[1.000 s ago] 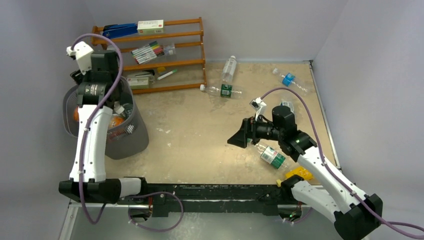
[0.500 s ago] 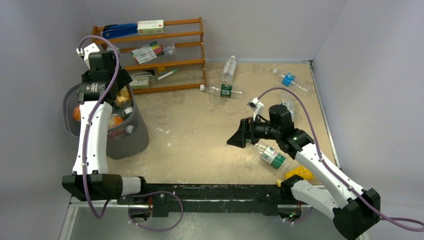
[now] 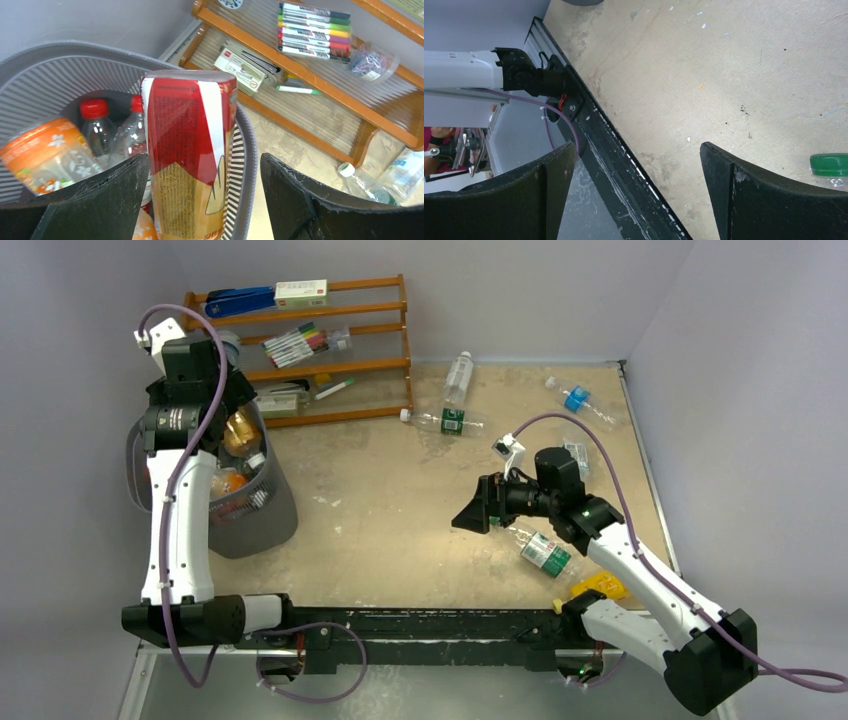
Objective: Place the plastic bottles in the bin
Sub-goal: Place the plastic bottle in the trash bin.
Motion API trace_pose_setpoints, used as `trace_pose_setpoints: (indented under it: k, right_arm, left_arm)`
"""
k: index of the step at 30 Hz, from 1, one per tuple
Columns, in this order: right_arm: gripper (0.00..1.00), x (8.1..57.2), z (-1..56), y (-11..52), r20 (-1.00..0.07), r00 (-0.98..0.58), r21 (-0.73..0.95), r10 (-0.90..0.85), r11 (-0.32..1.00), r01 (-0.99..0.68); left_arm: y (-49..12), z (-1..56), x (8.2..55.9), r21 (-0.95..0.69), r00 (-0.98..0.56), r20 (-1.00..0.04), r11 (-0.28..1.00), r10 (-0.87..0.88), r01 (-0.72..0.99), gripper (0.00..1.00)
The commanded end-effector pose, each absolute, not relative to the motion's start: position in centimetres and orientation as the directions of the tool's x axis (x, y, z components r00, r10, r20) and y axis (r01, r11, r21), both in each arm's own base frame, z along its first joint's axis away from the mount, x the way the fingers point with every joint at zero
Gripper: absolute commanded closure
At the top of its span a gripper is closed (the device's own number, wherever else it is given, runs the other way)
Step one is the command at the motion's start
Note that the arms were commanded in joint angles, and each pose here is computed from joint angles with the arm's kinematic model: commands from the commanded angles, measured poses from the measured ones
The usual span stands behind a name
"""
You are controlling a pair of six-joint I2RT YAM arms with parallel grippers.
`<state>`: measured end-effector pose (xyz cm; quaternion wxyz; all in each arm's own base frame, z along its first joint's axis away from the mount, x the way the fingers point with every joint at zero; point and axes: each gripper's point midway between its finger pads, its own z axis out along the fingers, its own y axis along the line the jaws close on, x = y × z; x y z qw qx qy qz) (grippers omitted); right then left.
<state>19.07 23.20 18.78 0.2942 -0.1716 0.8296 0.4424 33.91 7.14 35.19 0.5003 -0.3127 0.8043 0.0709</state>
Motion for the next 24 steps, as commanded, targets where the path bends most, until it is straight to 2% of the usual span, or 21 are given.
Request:
trace_pose_setpoints:
  k: [1,9,14,24]
  right_arm:
    - [0.04,19.3,21.4,23.7,-0.693,-0.721,0.615,-0.013,0.512,-0.6]
    - [0.04,18.9,20.9,23.9,-0.677,-0.735,0.625,-0.033,0.502,-0.598]
    - [0.04,19.1,20.9,23.7,-0.674,-0.737,0.611,-0.055,0.518,-0.598]
    - [0.04,19.6,21.2,24.3,-0.655,-0.754,0.632,-0.047,0.513,-0.581]
  left_arm:
    - [9.4,38.0,31.8,-0.179,-0.208,-0.893,0.74,-0.398,-0.648,0.19]
    - [13.6,37.5,30.9,-0.146,-0.171,-0.9,0.646,-0.402,-0.749,0.17]
    - [14.0,39.1,31.1,-0.202,-0.105,-0.907,0.639,-0.408,-0.743,0.16]
    - [12.8,36.6,37.4,-0.246,-0.172,-0.869,0.706,-0.464,-0.664,0.15]
